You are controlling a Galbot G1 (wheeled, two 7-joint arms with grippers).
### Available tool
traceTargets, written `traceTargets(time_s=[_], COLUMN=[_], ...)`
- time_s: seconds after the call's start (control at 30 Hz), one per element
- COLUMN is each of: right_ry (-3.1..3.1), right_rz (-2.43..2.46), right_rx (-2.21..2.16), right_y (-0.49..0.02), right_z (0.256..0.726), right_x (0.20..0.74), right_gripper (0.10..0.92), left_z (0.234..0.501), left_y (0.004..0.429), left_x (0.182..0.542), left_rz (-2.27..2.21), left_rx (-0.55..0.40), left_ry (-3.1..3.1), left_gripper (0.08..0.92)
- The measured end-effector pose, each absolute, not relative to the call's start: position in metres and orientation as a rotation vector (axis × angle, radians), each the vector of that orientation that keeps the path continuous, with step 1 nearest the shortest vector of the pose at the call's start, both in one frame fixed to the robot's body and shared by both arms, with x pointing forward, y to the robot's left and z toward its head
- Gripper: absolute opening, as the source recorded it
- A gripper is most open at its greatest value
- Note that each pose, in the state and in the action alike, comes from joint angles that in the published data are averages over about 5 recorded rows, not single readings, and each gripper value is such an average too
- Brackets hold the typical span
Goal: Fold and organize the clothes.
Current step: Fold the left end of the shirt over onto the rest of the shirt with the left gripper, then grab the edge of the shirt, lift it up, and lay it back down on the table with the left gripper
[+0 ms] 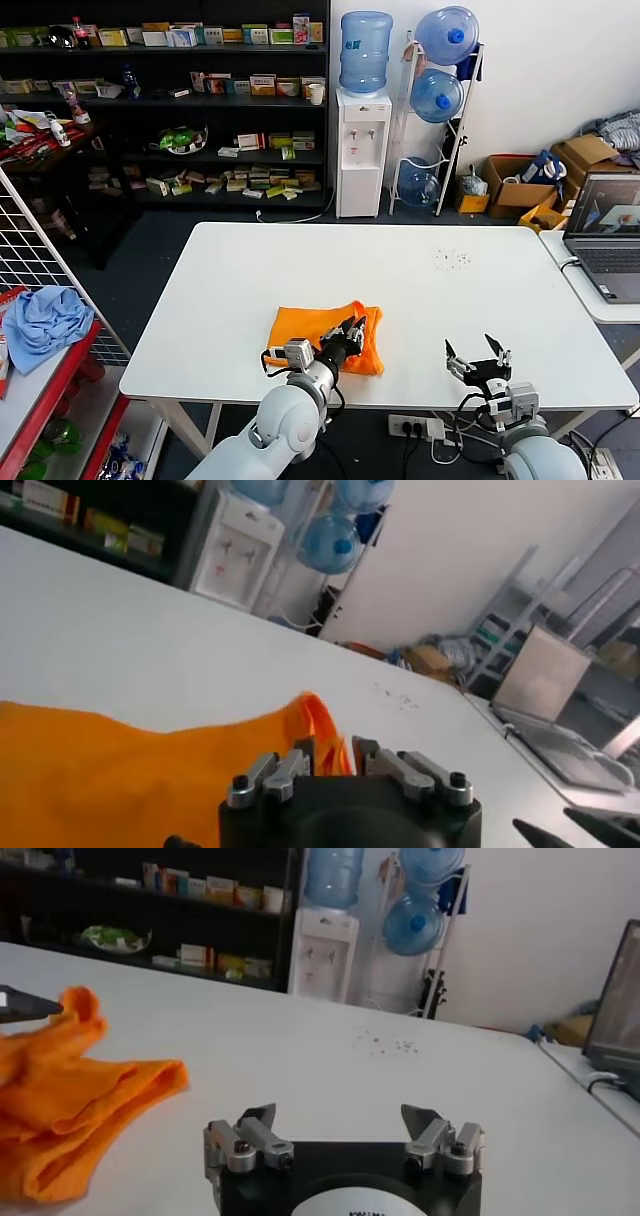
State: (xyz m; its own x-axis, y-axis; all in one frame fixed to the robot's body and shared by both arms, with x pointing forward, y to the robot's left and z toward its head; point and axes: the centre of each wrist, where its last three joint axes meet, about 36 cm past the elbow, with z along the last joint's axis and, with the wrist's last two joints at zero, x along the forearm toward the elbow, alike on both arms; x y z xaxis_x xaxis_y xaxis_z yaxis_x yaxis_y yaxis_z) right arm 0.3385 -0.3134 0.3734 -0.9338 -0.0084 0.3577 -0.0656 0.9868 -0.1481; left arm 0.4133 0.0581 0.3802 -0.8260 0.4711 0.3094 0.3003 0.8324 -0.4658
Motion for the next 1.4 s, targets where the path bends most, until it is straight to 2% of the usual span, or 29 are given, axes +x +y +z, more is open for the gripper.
traceTargets(time_s=[0.27, 0.4, 0.5, 0.73, 0.97, 1.17, 1.4], right_ry=[-2.767, -2.765, -2.762, -2.757, -2.745, -2.739, -2.733], right_rz=[0.221, 0.227, 0.231, 0.245, 0.256, 0.261, 0.261], right_rx=[0.084, 0.099, 0.113, 0.145, 0.164, 0.167, 0.163], right_y=[-0.305, -0.305, -0.305, -0.305, -0.307, -0.309, -0.310], right_z=[0.373, 0.373, 0.372, 0.372, 0.370, 0.369, 0.368], right_x=[0.341, 0.341, 0.341, 0.342, 0.341, 0.339, 0.336], right_gripper=[0.823, 0.823, 0.823, 0.823, 0.823, 0.823, 0.823], left_z=[0.375, 0.373, 0.371, 0.365, 0.365, 0.361, 0.356], left_y=[0.060, 0.079, 0.100, 0.164, 0.219, 0.248, 0.262], left_x=[0.415, 0.414, 0.414, 0.418, 0.437, 0.454, 0.467], left_rz=[0.650, 0.605, 0.536, 0.343, 0.248, 0.228, 0.247], left_rx=[-0.498, -0.476, -0.473, -0.481, -0.493, -0.511, -0.523], left_ry=[-2.676, -2.700, -2.704, -2.643, -2.561, -2.497, -2.446], left_gripper=[0.651, 0.766, 0.812, 0.822, 0.823, 0.823, 0.823])
